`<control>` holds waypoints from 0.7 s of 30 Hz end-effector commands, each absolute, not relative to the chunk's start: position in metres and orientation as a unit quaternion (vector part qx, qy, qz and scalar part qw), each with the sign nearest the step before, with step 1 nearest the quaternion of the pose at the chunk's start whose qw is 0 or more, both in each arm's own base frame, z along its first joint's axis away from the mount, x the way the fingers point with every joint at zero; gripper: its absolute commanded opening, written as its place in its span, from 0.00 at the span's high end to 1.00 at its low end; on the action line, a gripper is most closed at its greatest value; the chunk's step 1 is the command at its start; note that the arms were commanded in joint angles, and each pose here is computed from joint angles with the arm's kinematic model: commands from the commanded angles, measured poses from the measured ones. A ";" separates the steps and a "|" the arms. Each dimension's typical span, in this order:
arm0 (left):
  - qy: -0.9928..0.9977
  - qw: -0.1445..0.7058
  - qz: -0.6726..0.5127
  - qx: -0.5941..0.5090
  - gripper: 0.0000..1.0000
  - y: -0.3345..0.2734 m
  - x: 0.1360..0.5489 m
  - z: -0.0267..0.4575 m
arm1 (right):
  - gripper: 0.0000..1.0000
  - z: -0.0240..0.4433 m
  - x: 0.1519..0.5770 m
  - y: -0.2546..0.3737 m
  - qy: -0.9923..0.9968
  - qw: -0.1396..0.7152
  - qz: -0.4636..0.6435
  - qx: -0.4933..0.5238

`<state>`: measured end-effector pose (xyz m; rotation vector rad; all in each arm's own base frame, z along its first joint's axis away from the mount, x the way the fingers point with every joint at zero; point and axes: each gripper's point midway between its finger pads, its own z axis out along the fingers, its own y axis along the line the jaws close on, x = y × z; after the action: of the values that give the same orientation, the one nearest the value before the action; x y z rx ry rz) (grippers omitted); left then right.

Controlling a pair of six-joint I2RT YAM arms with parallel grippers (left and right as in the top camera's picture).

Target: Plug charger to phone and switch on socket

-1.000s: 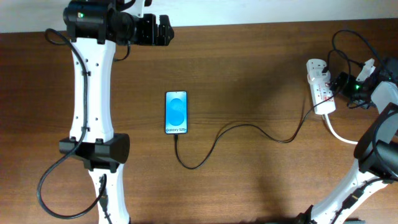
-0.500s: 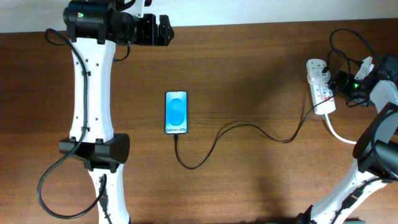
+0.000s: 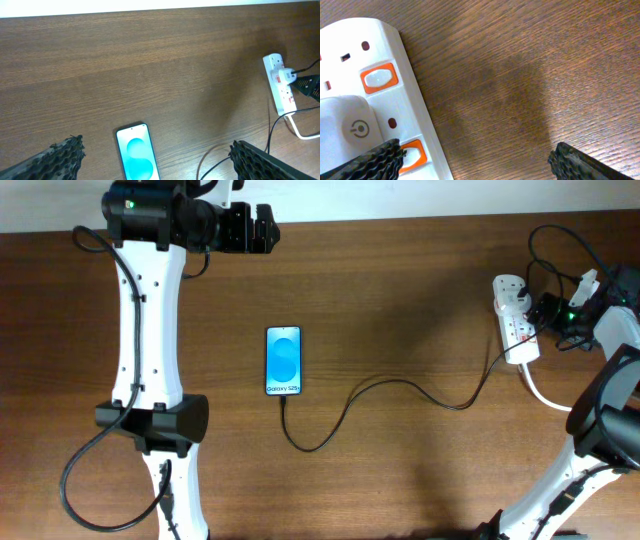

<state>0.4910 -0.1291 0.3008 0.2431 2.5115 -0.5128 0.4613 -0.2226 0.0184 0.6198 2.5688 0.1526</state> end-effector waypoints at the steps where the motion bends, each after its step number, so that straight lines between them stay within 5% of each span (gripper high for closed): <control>1: 0.933 0.286 -0.194 0.098 0.01 -0.130 0.491 0.305 | 0.01 -0.007 0.459 -0.176 0.955 0.203 0.100 0.193; 16: 0.933 0.286 -0.194 0.098 0.01 -0.130 0.491 0.305 | 0.01 -0.006 0.457 -0.164 0.947 0.191 0.138 0.218; 21: 0.933 0.286 -0.194 0.098 0.01 -0.130 0.491 0.305 | 0.02 0.019 0.455 -0.217 0.933 0.209 0.091 0.278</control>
<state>0.4911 -0.1289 0.3008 0.2426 2.5115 -0.5127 0.4517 -0.2178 0.0179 0.7564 2.5902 0.2123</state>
